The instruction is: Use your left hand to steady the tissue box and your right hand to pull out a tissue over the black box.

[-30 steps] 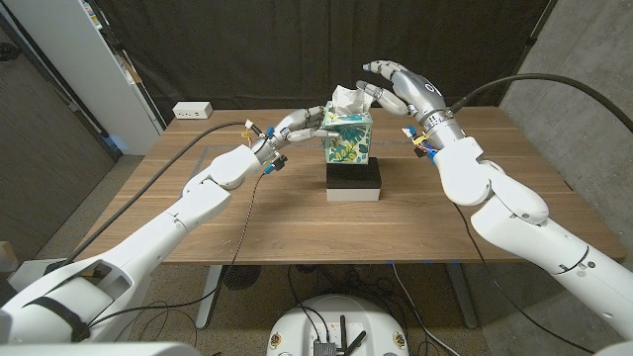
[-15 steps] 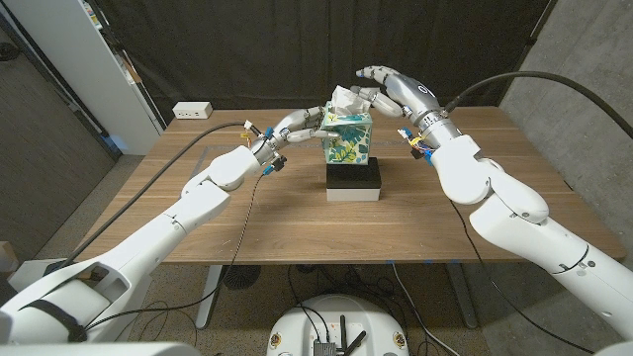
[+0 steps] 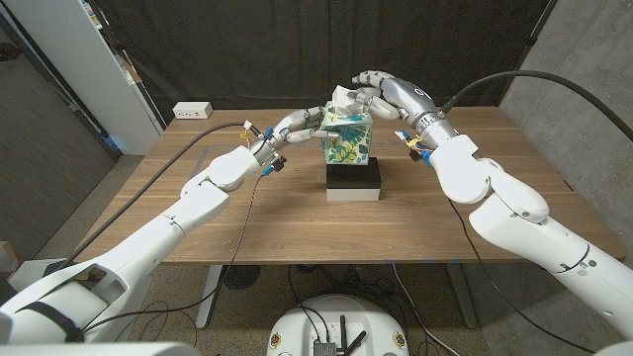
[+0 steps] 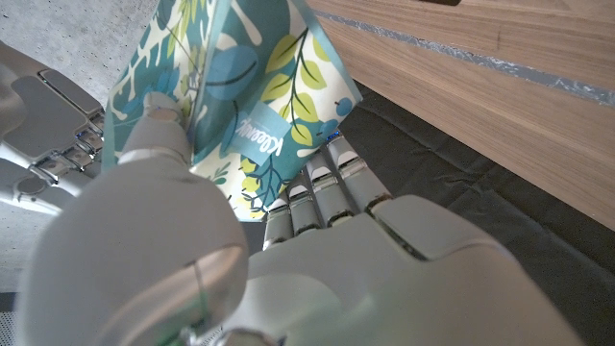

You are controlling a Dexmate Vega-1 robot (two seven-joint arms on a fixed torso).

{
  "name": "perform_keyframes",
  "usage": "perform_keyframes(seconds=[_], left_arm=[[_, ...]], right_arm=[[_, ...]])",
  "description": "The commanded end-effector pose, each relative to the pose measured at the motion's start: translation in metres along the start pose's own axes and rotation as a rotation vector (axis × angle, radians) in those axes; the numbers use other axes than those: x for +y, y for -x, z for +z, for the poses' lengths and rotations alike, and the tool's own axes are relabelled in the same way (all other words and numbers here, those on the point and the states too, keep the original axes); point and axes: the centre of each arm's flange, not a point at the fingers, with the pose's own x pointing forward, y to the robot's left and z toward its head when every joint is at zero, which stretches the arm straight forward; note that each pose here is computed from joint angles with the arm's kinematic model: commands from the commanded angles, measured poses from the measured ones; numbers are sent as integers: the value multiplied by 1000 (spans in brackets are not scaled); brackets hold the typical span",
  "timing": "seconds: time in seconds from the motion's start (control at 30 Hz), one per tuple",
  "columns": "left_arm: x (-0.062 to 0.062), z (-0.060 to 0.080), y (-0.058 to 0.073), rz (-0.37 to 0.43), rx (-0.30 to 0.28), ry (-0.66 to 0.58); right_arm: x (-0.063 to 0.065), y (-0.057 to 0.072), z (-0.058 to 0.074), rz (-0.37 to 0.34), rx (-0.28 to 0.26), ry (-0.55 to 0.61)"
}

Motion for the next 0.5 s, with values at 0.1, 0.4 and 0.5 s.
perform_keyframes(seconds=[0.1,0.4,0.5], left_arm=[[-1,2,1,0,0,2],[-3,4,3,0,-2,2],[-4,5,4,-1,-1,3]], right_arm=[[3,1,2,36,4,-1],[6,4,6,11,13,48],[8,5,7,-8,8,62]])
